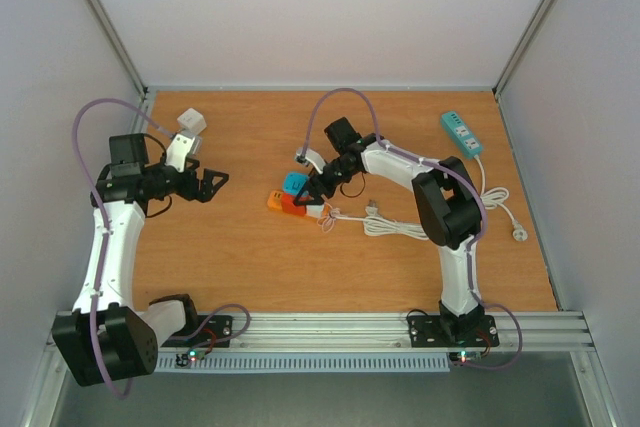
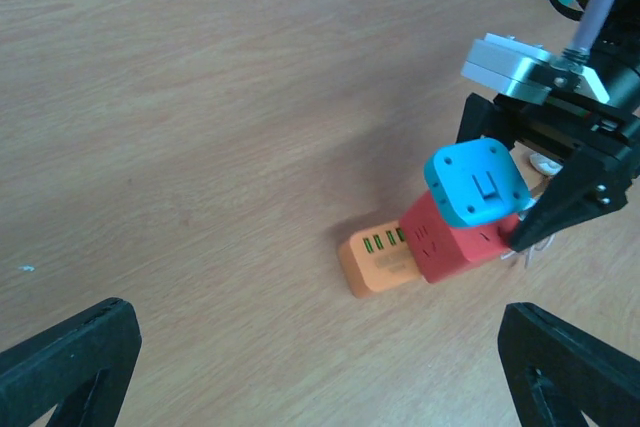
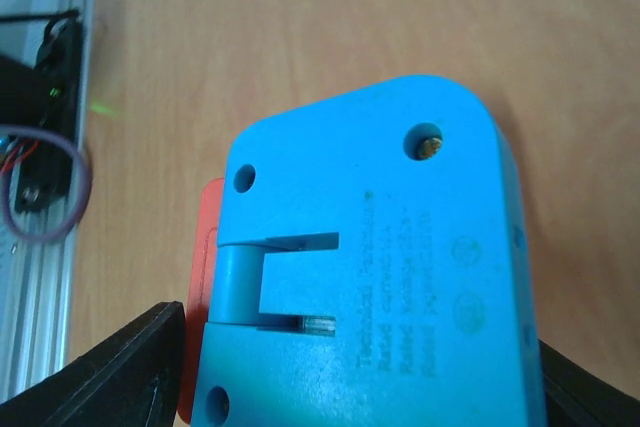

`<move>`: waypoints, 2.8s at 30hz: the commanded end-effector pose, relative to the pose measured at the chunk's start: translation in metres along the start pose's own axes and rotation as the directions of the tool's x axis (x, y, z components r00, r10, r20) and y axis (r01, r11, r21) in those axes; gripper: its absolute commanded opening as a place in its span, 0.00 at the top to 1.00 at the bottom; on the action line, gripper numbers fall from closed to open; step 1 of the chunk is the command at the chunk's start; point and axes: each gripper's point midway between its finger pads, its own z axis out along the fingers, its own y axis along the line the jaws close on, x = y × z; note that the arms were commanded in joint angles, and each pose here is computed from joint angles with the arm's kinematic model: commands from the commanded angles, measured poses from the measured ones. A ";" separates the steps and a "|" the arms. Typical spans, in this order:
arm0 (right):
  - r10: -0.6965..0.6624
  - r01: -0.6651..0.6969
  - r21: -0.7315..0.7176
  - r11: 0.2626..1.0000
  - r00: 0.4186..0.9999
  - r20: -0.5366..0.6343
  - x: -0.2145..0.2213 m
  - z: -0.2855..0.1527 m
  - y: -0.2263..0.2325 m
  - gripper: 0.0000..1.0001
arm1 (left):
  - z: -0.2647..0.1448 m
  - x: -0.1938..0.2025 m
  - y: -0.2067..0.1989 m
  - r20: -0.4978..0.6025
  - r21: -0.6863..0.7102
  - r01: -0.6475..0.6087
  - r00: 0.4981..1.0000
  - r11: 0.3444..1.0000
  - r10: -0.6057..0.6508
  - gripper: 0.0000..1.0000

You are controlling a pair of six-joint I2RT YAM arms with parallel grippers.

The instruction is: Pull the plug off the socket

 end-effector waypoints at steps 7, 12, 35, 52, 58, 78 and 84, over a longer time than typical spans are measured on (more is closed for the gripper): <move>-0.081 0.077 -0.032 0.996 0.987 -0.135 0.062 0.007 0.038 0.28 | 0.037 0.025 -0.039 -0.072 0.179 -0.106 0.990 0.978 0.120 0.00; -0.097 0.096 -0.014 0.995 0.992 -0.085 0.048 0.000 0.044 0.17 | 0.063 0.031 -0.066 -0.092 0.295 -0.155 0.978 0.943 0.189 0.00; -0.259 0.248 0.088 0.965 0.952 0.163 0.014 -0.026 0.067 0.05 | 0.145 0.035 -0.120 -0.138 0.568 -0.116 0.963 0.815 0.233 0.13; -0.302 0.304 0.028 0.952 0.926 0.227 -0.001 -0.040 0.094 0.09 | 0.124 0.036 -0.131 -0.077 0.591 -0.204 0.949 0.781 0.306 0.24; -0.321 0.324 0.030 0.946 0.914 0.247 0.000 -0.042 0.100 0.11 | 0.119 0.042 -0.140 -0.018 0.566 -0.347 0.901 0.747 0.433 0.33; -0.394 0.370 0.138 0.919 0.886 0.244 0.003 -0.034 0.098 0.12 | 0.119 0.060 -0.164 0.129 0.477 -0.667 0.697 0.572 0.706 0.49; -0.395 0.365 0.164 0.916 0.892 0.219 0.010 -0.029 0.087 0.07 | 0.120 0.055 -0.163 0.141 0.437 -0.696 0.679 0.570 0.721 0.57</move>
